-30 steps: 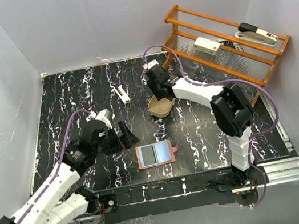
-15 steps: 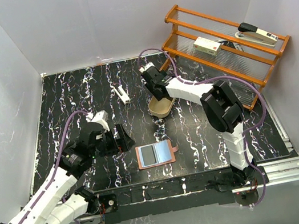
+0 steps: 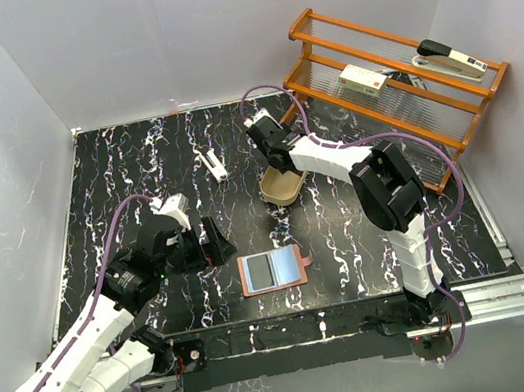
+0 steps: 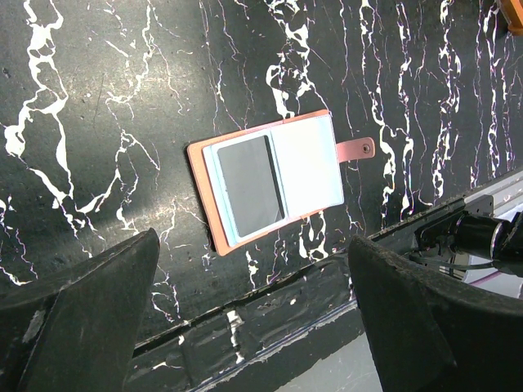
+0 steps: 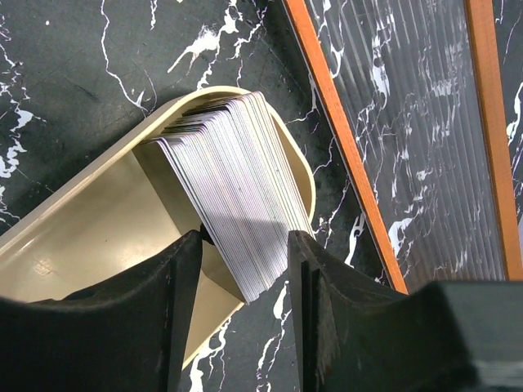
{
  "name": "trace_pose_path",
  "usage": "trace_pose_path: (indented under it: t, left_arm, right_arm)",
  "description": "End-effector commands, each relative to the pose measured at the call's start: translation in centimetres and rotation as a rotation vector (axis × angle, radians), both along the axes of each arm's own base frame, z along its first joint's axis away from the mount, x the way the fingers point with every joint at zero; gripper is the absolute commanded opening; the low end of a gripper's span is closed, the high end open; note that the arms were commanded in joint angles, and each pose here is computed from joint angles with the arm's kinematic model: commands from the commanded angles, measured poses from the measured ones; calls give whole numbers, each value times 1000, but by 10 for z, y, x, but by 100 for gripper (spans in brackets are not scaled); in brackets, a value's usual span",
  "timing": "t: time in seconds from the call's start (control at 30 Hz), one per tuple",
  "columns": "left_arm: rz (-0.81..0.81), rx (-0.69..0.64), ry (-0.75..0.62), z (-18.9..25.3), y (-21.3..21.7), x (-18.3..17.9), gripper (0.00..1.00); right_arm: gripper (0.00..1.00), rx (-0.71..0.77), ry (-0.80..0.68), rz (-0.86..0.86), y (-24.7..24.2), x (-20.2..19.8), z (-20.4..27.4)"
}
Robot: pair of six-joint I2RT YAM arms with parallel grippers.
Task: Put the credit cards into the card holder
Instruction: Pick up the credit card from the storage box.
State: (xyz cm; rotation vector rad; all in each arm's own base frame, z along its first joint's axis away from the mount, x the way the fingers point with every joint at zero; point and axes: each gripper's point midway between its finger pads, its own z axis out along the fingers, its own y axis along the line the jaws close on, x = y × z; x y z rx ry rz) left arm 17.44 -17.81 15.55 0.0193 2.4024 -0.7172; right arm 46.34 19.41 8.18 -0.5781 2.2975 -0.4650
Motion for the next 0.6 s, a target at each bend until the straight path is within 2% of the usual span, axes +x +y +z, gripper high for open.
trace_pose_path:
  t: [0.0,0.57]
  left_arm:
    - [-9,9,-13,-1,2,-1,99]
    - [-7,6,-11,-1,2,-2,99]
  right_arm:
    - [42,3,-87,-27,1,18,24]
    - [30,11,-110,-28,2,21,36]
